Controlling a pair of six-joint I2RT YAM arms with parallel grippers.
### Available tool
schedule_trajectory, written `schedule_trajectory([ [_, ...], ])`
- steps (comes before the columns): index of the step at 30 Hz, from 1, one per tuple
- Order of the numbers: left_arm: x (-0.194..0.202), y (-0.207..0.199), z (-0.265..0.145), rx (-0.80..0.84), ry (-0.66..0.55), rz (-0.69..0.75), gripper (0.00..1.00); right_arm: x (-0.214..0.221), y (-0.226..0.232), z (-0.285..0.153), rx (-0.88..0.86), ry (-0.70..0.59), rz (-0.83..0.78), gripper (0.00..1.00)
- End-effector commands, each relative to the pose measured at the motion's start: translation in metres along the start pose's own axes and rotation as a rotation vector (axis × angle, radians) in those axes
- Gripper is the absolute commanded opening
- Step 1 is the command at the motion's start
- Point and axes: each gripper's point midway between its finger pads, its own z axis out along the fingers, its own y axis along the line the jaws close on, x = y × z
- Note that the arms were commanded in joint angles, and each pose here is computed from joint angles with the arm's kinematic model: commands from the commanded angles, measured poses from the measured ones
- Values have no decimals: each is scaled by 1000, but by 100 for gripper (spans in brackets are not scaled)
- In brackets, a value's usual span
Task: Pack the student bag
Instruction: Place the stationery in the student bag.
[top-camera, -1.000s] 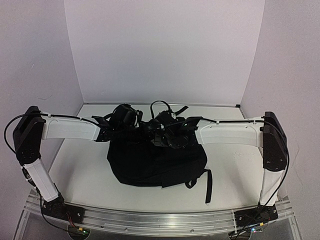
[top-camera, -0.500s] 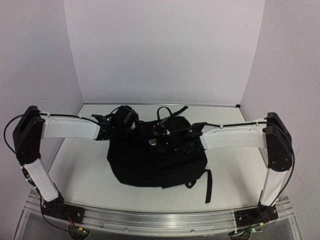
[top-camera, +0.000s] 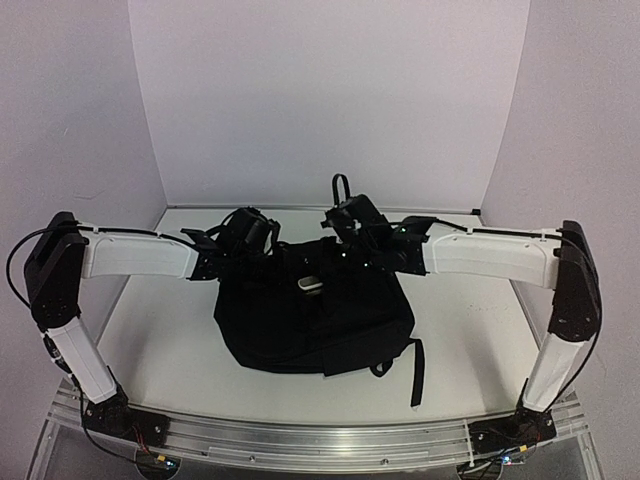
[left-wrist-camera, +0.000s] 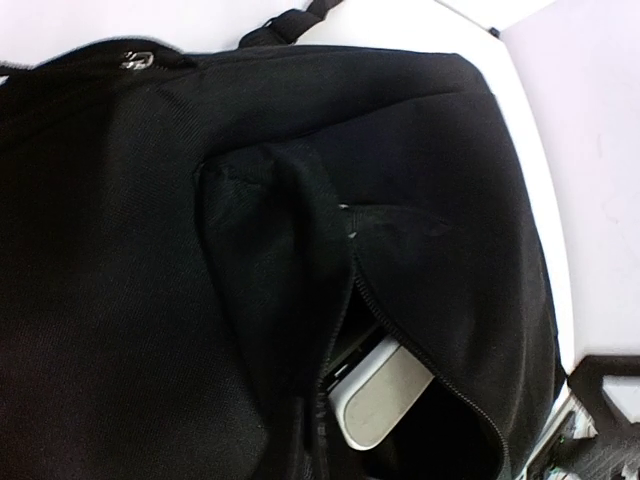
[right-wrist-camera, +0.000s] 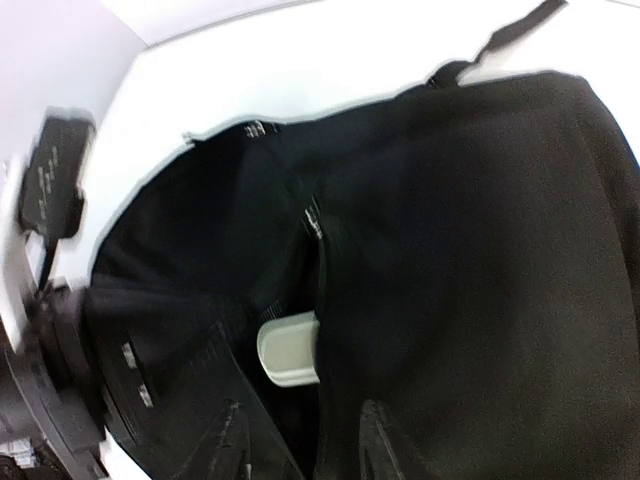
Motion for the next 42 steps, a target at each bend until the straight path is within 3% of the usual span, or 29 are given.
schedule_trajectory([
  [1,-24,-13,-20,70,-74,-11,0,-13,11,26,-39,20,-62,29],
  [6,-27,-13,-23,80,-84,-22,0,-23,1,46,17,-2,-76,29],
  [12,-26,-15,-25,87,-79,-20,0,-34,-33,59,54,18,-17,38],
  [18,-23,-15,-20,92,-59,-26,0,-31,-37,72,-41,66,31,45],
  [27,-21,-14,-22,95,-59,-35,0,-25,-34,95,-179,114,129,48],
  [36,-20,-14,-21,97,-54,-38,0,-14,-15,109,-295,157,156,42],
  [42,-20,-14,-21,95,-53,-39,0,-9,-11,110,-336,170,158,29],
])
